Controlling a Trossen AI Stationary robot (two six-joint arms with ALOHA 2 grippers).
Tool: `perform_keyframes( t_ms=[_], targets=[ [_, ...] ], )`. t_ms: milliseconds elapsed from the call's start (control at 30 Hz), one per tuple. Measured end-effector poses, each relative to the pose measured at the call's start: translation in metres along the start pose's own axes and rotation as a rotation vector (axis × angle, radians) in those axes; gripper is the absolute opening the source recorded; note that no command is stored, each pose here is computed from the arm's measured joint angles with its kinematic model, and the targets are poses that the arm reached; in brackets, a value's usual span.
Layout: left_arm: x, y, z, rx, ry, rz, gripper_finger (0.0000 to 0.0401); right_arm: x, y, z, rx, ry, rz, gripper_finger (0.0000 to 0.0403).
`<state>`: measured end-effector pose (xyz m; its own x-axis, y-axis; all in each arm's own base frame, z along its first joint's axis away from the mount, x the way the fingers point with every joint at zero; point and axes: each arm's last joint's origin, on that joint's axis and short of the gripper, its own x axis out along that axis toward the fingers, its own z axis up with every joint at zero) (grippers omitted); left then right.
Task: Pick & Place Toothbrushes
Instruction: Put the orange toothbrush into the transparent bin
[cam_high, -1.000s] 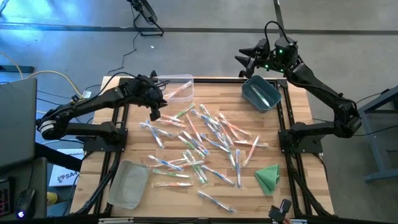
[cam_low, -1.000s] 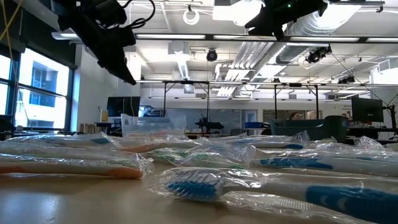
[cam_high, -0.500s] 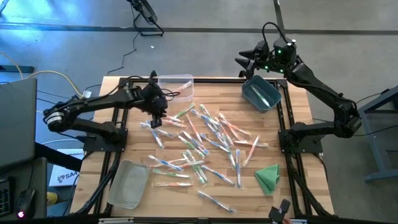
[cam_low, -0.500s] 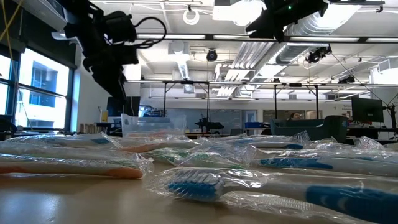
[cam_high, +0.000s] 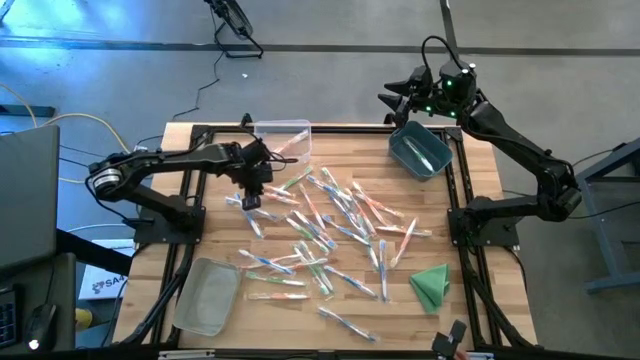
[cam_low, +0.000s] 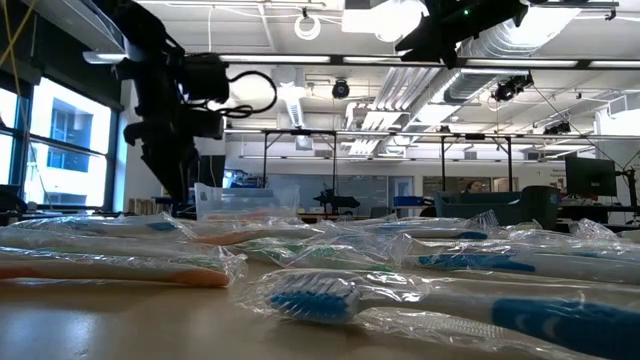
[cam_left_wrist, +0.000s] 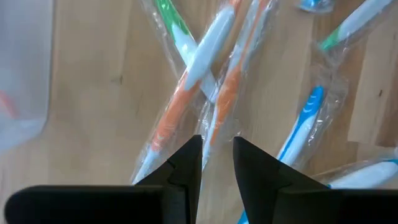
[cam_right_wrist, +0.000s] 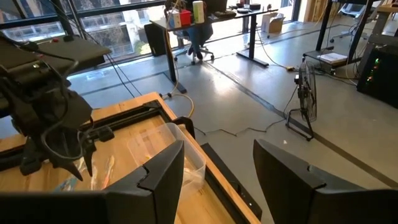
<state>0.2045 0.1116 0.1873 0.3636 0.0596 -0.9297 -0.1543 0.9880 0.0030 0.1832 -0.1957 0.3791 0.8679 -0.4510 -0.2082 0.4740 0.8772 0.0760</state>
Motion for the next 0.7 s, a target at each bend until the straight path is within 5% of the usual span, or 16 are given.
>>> perform_keyframes(
  t_ms=[700],
  targets=[
    [0.034,0.006,-0.001,-0.014,0.136,0.017,0.0088,0.0,0.0,0.0,0.0,0.0,0.0,0.0185]
  ],
)
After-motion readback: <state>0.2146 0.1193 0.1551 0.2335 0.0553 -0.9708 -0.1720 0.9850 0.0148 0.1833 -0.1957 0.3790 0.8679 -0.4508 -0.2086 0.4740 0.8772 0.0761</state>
